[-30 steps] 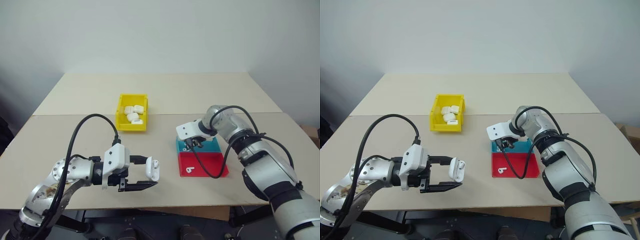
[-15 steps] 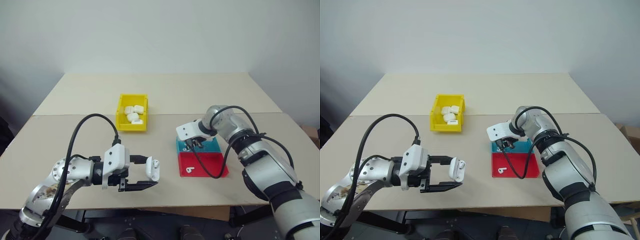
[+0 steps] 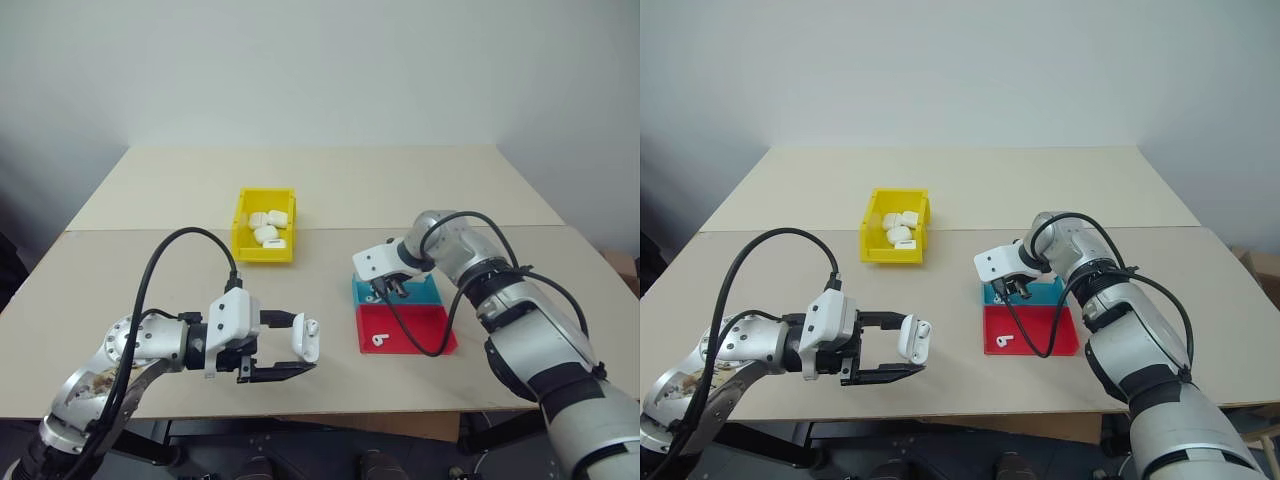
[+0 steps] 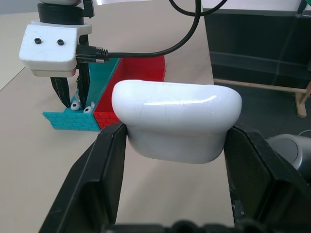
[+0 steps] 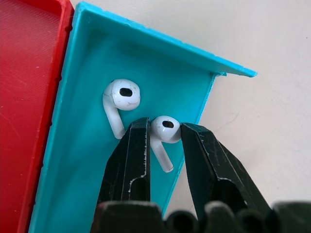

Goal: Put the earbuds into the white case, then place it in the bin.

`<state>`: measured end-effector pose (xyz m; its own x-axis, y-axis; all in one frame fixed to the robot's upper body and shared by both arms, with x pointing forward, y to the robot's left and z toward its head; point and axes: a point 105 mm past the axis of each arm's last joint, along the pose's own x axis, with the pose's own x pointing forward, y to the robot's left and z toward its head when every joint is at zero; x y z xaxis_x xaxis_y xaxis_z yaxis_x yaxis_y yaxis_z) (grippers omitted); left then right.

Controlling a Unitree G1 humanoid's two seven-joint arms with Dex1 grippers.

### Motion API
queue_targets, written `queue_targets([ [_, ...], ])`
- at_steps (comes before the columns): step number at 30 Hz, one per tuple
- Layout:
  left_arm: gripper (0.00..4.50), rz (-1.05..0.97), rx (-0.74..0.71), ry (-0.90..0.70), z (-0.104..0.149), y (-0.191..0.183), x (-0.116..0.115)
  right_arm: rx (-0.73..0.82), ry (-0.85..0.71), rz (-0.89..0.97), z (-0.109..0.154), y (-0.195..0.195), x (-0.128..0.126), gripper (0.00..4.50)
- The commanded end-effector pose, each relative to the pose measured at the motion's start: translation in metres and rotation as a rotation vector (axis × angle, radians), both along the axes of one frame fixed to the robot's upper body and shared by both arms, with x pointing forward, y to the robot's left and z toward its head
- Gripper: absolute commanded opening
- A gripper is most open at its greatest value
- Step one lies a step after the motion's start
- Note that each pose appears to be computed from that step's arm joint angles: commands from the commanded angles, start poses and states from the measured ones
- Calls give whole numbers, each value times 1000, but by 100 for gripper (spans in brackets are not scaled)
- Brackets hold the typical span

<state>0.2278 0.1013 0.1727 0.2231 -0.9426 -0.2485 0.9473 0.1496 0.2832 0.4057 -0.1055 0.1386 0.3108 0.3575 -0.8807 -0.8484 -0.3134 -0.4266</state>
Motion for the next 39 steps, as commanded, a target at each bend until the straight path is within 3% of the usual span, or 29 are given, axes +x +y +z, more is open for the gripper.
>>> queue_targets([
  [1,275,-19,-22,-43,9,-3,-2,78,-48,-15,26,-3,2,117],
  [8,275,-35,-65,-65,21,-3,2,358,-94,-123,73,-17,-8,117],
  [15,275,-95,-131,-127,51,-12,21,1043,-85,-224,167,-30,-59,117],
  [21,275,-142,-222,-148,79,-33,40,1578,-47,-169,212,-40,-119,117],
  [28,275,-199,-300,-128,99,-53,45,1998,199,-72,208,-24,-161,117],
  [33,275,-212,-310,-128,104,-59,45,2012,311,-26,191,0,-187,117],
  [39,275,-224,-335,-126,110,-58,42,1956,315,-56,179,8,-187,117],
])
